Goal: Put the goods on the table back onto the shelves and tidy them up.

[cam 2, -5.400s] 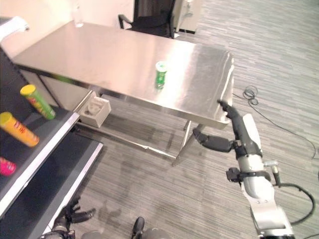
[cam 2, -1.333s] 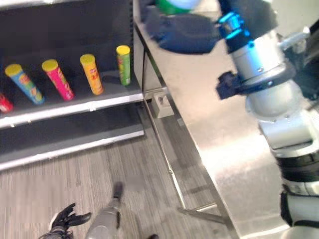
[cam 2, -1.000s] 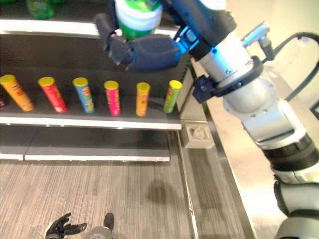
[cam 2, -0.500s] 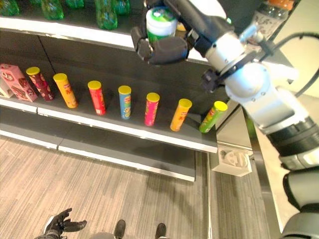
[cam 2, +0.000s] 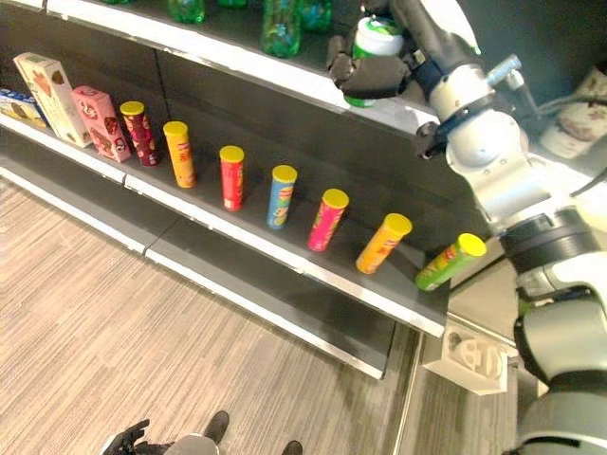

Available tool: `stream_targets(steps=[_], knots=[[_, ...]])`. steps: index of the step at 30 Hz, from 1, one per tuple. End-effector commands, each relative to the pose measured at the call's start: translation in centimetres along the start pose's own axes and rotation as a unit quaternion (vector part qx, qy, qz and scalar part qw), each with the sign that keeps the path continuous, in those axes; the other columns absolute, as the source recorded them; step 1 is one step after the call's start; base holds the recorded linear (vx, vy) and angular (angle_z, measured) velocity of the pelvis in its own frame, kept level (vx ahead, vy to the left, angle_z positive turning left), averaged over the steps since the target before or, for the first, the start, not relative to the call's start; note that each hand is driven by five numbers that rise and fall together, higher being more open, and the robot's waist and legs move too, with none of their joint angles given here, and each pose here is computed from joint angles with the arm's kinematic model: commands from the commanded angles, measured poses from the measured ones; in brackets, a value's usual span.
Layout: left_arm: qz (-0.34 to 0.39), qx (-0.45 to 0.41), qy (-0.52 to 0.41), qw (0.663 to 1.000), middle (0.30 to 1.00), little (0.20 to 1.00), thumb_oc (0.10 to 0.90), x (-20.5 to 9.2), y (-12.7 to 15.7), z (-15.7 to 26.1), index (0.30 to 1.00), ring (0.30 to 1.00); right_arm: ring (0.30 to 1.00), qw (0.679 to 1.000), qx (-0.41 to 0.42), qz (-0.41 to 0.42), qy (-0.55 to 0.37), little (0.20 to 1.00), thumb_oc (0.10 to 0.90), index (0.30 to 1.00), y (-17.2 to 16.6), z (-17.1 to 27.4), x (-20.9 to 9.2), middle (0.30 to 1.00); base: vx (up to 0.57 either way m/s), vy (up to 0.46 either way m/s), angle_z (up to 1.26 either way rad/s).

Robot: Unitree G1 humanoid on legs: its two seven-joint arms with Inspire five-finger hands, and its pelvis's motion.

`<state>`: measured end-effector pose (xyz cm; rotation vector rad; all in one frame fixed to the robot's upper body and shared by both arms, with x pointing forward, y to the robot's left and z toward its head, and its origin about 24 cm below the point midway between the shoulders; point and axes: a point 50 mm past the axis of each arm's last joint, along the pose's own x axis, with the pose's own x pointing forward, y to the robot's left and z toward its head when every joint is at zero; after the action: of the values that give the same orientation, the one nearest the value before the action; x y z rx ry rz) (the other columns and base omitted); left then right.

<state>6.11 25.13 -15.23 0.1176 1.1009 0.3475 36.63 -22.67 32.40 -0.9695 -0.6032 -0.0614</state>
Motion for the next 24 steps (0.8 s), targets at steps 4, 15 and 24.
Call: stream_targets(steps=[4, 15, 24], knots=[[0.029, 0.027, -0.037, 0.999, 0.900, 0.900, 0.800, 0.4, 2.3, 1.8, 0.900, 0.900, 0.300, 0.989, -0.020, -0.146, -0.019, 0.300, 0.400, 0.300, -6.5, 2.6, 2.3, 0.300, 0.01, -0.020, 0.23], [0.026, 0.041, -0.057, 0.997, 0.900, 0.900, 0.800, 0.6, 2.0, 3.1, 0.900, 0.900, 0.300, 0.975, -0.057, -0.198, 0.082, 0.300, 0.400, 0.300, -9.8, -1.0, 1.4, 0.300, 0.00, -0.016, 0.06], [0.030, 0.038, -0.057, 0.997, 0.900, 0.900, 0.800, 0.6, 2.1, 3.1, 0.900, 0.900, 0.300, 0.969, -0.061, -0.205, 0.123, 0.300, 0.400, 0.300, -10.4, -2.4, 1.0, 0.300, 0.00, 0.000, 0.00]])
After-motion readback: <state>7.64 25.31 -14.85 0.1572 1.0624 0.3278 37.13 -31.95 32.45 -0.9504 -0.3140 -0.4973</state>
